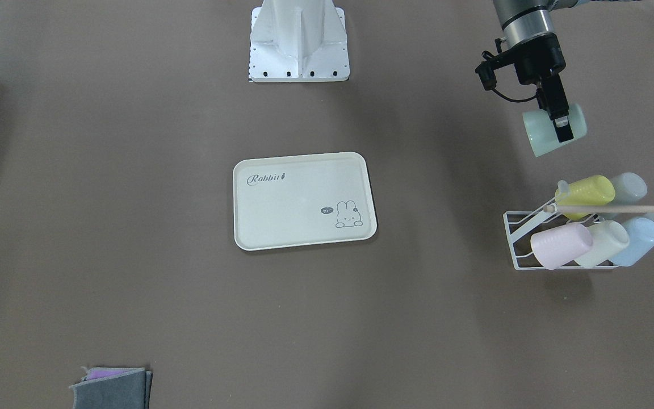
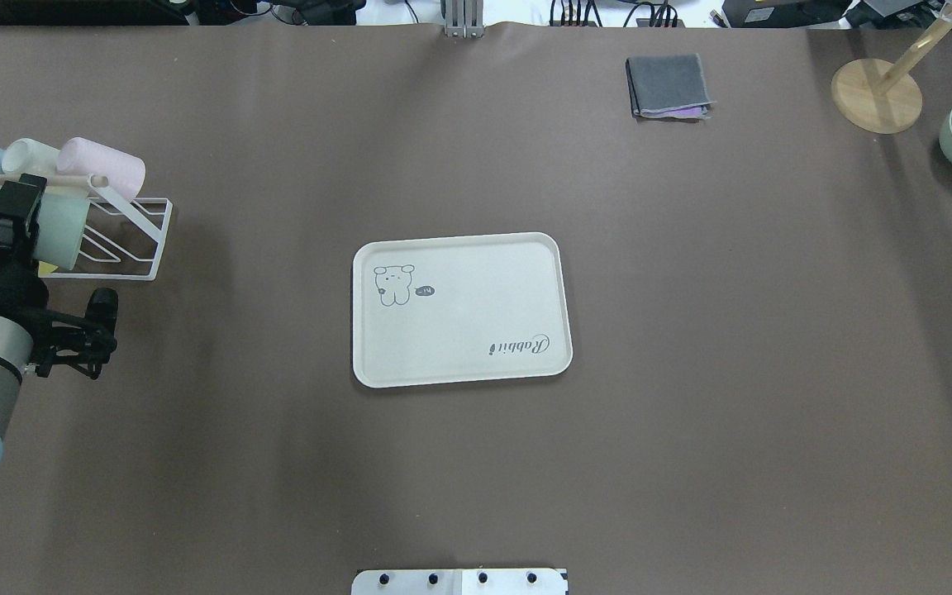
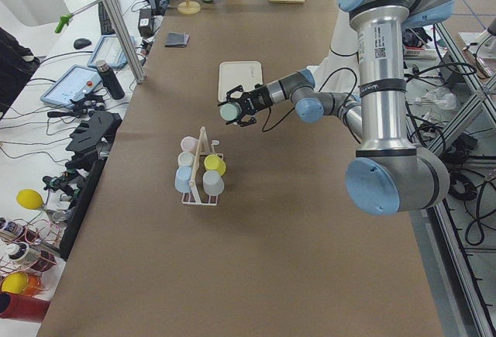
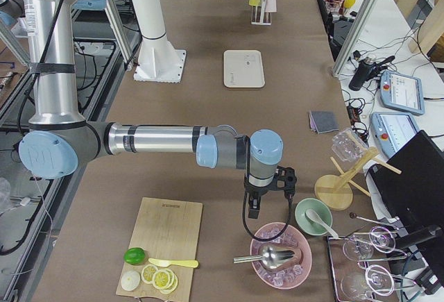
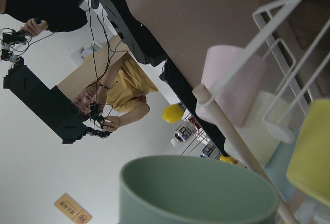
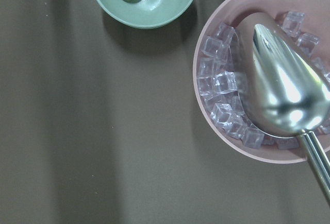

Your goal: Pick up and place green cup on tray

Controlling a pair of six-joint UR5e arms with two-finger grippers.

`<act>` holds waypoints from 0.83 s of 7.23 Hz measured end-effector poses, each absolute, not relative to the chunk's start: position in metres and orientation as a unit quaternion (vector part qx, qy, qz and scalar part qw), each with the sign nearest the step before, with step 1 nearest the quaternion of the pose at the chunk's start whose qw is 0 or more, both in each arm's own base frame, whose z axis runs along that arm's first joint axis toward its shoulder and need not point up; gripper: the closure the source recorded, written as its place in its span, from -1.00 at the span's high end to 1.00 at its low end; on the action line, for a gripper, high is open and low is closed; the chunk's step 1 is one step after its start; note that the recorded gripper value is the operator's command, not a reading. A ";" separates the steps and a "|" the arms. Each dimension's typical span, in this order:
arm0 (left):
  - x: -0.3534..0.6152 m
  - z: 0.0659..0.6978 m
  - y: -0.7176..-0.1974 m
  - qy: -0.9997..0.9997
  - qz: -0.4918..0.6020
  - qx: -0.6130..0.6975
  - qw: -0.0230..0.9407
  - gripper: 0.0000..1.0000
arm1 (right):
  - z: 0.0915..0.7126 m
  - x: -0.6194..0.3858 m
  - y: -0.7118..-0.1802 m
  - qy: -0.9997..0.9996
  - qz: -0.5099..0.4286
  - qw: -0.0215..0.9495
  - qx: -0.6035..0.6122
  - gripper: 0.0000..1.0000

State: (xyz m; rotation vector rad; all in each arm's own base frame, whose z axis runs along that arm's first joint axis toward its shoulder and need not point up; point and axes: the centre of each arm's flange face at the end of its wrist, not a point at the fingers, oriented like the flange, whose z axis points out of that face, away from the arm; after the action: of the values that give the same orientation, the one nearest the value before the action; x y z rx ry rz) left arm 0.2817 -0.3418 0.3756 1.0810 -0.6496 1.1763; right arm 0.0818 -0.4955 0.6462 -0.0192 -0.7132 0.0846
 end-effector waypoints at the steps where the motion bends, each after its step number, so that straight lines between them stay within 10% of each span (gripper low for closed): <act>1: 0.283 0.370 -0.340 -0.237 0.490 0.514 0.664 -1.00 | 0.647 0.082 -0.495 -0.349 0.042 0.936 -0.010 1.00; 6: 0.336 0.388 -0.321 0.042 0.343 0.577 0.740 -1.00 | 0.650 0.082 -0.495 -0.346 0.043 0.937 -0.013 1.00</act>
State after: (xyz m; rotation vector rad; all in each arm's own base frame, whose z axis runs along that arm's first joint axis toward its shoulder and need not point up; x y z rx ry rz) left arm 0.3364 -0.3213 0.3884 1.2644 0.0926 0.7519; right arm 0.0822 -0.4951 0.6500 -0.0256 -0.7073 0.0870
